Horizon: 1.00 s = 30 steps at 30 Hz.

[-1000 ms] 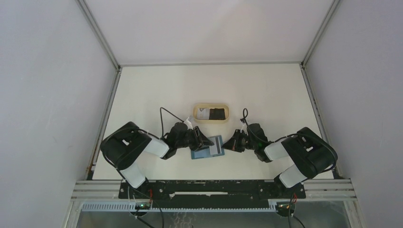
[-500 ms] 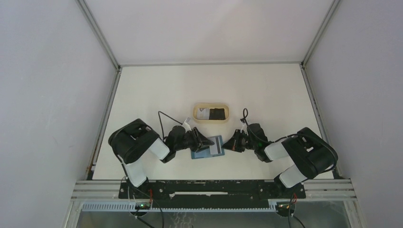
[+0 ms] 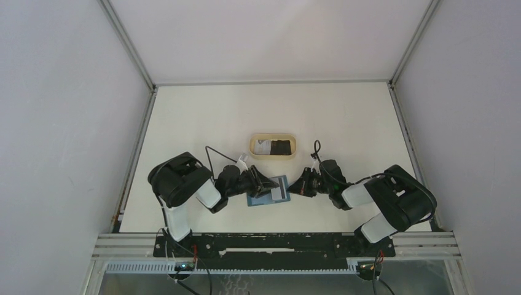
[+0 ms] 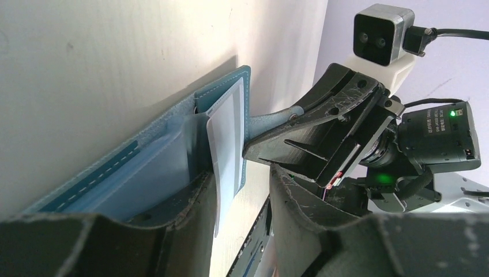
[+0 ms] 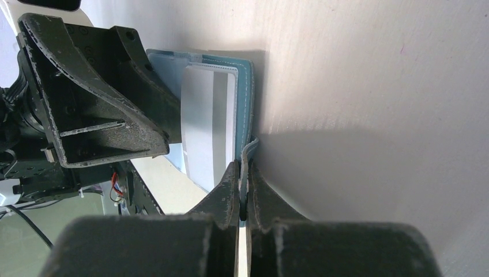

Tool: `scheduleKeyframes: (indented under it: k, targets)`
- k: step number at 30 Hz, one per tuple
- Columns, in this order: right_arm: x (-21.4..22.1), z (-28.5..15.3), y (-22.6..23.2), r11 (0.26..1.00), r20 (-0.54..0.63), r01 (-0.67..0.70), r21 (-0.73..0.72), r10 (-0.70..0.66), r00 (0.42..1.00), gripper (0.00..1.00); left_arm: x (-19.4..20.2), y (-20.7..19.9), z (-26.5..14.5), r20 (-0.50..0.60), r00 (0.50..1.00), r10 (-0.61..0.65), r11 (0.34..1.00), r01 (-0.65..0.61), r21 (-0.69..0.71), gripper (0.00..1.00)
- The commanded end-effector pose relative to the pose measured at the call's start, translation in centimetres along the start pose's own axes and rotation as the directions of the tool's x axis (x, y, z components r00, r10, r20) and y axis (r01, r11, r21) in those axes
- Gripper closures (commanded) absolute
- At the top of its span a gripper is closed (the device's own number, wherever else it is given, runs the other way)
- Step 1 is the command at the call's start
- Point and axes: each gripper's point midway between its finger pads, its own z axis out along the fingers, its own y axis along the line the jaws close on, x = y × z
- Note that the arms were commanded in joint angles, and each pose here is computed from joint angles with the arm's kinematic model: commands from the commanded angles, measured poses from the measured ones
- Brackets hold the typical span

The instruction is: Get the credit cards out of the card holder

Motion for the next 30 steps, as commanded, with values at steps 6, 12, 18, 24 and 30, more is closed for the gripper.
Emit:
scheduleKeyframes:
  k: [6, 12, 18, 24, 30]
  targets:
    - [-0.3, 0.3, 1.8, 0.997, -0.015, 0.039, -0.073, -0.04, 0.999, 1.0, 0.7, -2.7, 0.8, -0.04, 0.998, 0.056, 0.995, -0.052, 0.08, 0.57]
    - [-0.3, 0.3, 1.7, 0.997, -0.017, 0.039, -0.07, -0.04, 0.999, 1.0, 1.1, -3.3, 0.1, -0.067, 0.986, 0.152, 0.987, -0.147, 0.071, 0.58]
    - [-0.2, 0.3, 1.6, 0.997, -0.022, 0.039, -0.072, -0.041, 0.999, 1.0, 1.3, -3.7, -0.7, -0.082, 0.963, 0.256, 0.966, -0.252, 0.053, 0.58]
    - [-0.1, 0.3, 1.6, 0.997, -0.025, 0.038, -0.07, -0.039, 0.999, 1.0, 1.2, -3.7, -1.2, -0.082, 0.954, 0.288, 0.958, -0.286, 0.034, 0.58]
    - [-0.1, 0.3, 1.5, 0.997, -0.025, 0.04, -0.068, -0.042, 0.999, 1.0, 1.4, -3.0, -1.7, -0.085, 0.955, 0.286, 0.958, -0.286, 0.013, 0.58]
